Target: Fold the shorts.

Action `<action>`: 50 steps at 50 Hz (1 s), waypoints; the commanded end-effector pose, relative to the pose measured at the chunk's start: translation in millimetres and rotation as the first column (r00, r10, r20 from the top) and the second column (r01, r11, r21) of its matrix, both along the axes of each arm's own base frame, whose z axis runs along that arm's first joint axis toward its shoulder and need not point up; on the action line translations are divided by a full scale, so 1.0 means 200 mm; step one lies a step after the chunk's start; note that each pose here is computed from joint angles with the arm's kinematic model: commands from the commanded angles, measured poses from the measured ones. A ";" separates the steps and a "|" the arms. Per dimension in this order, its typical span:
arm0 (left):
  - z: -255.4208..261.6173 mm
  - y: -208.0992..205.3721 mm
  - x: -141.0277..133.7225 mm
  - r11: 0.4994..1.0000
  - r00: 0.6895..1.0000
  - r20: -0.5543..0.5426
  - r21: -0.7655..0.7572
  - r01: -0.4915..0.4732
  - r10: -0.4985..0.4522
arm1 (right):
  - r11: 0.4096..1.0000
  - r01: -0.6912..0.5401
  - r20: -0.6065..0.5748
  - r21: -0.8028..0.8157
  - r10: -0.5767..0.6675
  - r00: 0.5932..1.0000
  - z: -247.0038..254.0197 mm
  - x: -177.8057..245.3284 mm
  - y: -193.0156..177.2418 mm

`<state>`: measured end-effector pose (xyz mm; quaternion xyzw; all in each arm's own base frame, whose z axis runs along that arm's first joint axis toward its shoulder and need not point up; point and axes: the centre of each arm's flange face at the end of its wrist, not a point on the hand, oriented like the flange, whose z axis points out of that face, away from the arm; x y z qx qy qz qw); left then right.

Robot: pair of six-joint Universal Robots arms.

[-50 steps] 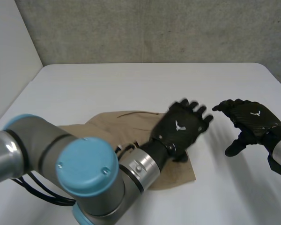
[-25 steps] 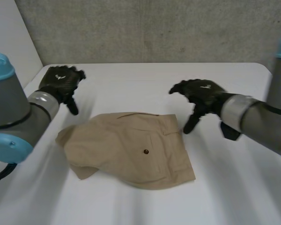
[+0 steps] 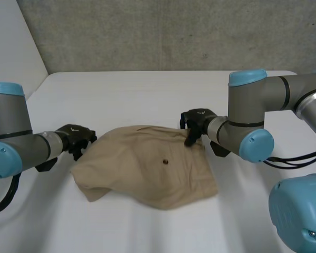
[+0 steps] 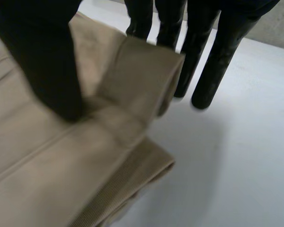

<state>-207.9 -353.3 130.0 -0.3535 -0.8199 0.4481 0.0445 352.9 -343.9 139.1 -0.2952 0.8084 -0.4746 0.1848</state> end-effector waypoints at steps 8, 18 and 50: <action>0.70 -0.28 -0.26 0.769 0.962 -0.270 -0.607 -0.201 0.038 | 0.694 0.186 0.311 -0.695 0.058 0.949 0.95 0.06 -0.20; 1.60 -0.04 -0.18 0.173 0.800 -0.558 -0.829 -0.531 -0.220 | 0.376 0.358 0.451 -0.855 0.195 0.871 1.47 -0.02 -0.07; 0.29 0.48 -0.42 0.956 0.812 -0.531 -0.009 -0.292 0.243 | 0.621 0.005 0.034 -0.784 0.034 0.999 1.04 0.03 0.16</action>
